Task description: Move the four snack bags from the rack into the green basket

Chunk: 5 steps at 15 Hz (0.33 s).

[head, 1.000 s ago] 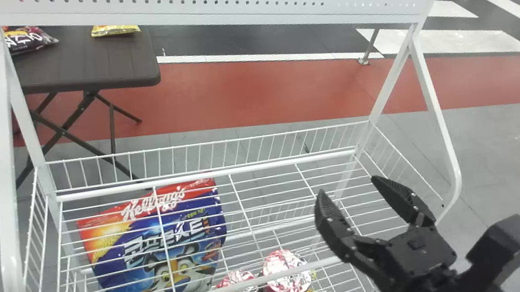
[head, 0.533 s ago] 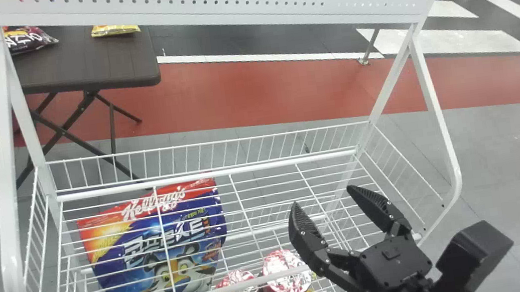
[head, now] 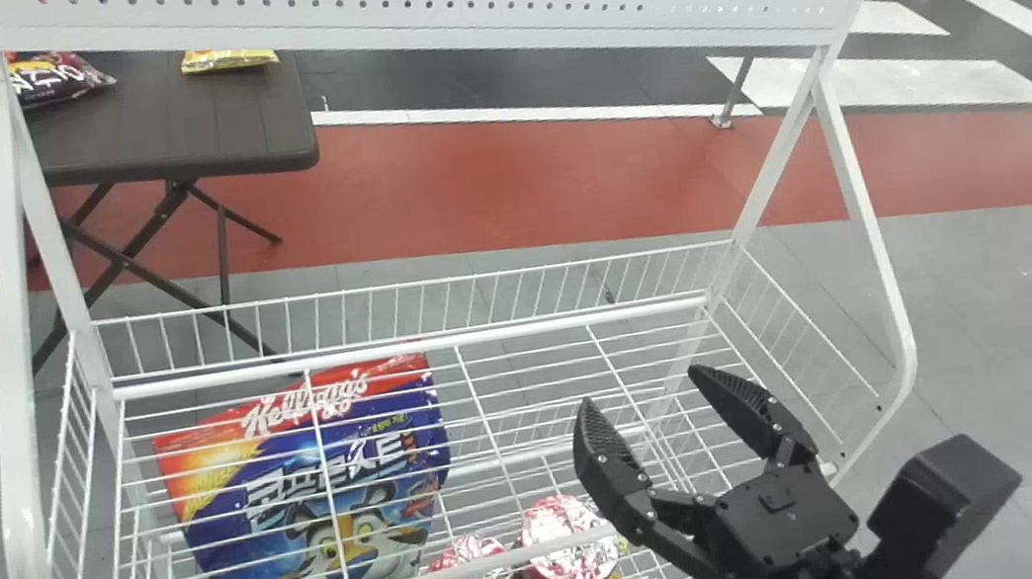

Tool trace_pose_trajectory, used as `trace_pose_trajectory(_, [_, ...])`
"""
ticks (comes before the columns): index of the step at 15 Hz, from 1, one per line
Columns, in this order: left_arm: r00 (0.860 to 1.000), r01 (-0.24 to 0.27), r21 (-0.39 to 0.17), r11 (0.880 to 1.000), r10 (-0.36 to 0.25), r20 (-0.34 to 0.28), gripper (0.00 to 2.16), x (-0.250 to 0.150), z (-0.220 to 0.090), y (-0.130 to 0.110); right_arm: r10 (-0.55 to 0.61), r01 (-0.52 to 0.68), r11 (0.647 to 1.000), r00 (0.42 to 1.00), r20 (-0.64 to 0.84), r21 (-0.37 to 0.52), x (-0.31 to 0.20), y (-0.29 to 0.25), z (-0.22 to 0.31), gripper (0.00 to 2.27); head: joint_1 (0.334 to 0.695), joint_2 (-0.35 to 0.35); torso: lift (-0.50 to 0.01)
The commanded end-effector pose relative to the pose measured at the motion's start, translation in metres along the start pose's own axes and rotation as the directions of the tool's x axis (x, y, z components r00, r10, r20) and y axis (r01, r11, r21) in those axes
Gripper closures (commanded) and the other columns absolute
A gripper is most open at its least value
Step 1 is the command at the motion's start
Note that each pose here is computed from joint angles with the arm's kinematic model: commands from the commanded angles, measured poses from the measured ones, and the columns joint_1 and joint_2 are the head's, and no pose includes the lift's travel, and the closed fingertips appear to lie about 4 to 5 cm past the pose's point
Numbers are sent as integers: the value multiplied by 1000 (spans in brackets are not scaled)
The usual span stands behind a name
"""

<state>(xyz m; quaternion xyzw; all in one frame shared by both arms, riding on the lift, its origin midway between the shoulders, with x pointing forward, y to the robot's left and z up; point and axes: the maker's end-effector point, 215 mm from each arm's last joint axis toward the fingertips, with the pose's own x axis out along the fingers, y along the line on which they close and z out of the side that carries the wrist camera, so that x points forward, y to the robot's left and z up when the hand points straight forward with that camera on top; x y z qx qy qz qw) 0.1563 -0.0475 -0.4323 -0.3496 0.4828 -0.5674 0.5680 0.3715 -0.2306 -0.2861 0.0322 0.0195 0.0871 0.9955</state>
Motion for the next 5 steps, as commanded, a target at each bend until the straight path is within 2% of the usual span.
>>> trace_pose_trajectory(1, [1000,3,1,1000,-3,1,1484,0,0,-1,-3,4,1000,1000,4,-2,-1,-1,2,36,695,-350,0])
trace_pose_trajectory(5, [1000,3,1,1000,-3,1,1484,0,0,-1,-4,4,1000,1000,9,-3,-1,-1,5,36,695,-350,0])
